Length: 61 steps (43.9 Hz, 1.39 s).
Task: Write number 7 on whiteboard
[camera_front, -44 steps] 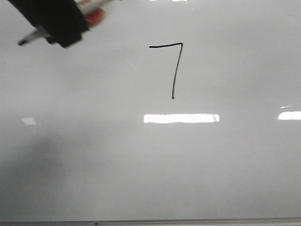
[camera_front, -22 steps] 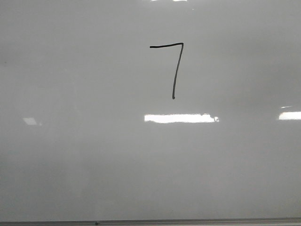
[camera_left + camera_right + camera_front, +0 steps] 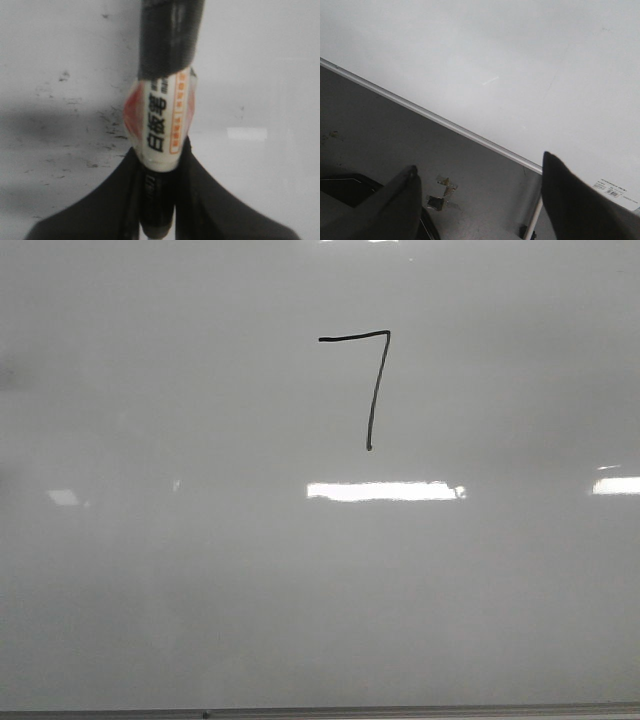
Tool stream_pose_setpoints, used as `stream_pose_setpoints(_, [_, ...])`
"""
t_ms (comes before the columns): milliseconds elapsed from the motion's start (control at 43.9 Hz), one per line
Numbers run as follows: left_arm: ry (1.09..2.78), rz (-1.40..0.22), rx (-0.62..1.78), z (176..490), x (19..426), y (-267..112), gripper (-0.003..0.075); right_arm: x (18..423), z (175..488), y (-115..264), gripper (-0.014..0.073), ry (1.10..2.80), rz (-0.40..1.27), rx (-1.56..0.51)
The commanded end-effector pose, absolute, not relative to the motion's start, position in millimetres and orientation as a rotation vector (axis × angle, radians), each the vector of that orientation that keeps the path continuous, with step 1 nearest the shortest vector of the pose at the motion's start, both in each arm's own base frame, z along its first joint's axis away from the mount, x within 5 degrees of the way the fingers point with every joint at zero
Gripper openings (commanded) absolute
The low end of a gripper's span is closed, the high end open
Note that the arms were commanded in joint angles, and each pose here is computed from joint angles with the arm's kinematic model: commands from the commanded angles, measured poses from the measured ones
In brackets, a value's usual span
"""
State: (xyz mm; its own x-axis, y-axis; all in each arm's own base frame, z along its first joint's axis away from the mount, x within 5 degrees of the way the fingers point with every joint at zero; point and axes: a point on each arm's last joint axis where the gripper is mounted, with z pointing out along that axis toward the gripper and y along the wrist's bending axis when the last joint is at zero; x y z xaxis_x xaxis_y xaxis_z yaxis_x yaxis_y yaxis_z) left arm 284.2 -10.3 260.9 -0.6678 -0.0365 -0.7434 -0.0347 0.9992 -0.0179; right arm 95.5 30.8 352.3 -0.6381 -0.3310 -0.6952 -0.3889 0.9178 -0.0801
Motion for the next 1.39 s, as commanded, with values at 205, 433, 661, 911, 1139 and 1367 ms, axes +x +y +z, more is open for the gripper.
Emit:
stream_pose_setpoints(205, [2.231, -0.041, -0.055, 256, 308, -13, 0.0099, 99, 363, 31, 0.0529, 2.234, 0.099, -0.483])
stream_pose_setpoints(433, [2.236, -0.022, -0.029, 254, 310, -13, 0.0365, 99, 363, 31, 0.0529, 2.233, 0.099, -0.483])
stream_pose_setpoints(661, [2.335, 0.035, -0.049, 274, 305, -10, 0.0408, 99, 365, 31, 0.0529, 2.226, 0.099, -0.481])
stream_pose_setpoints(911, [2.303, 0.06, -0.061, 335, 253, -8, 0.0408, 90, 366, 28, 0.0529, 2.22, 0.1, -0.481])
stream_pose_setpoints(1139, [2.186, -0.076, 0.227, 374, 182, -40, 0.0408, 68, 363, 22, 0.0529, 2.141, 0.11, -0.463])
stream_pose_setpoints(1367, [2.104, -0.22, 0.406, 368, 122, -52, 0.0408, 50, 364, 17, 0.0529, 2.072, 0.115, -0.449])
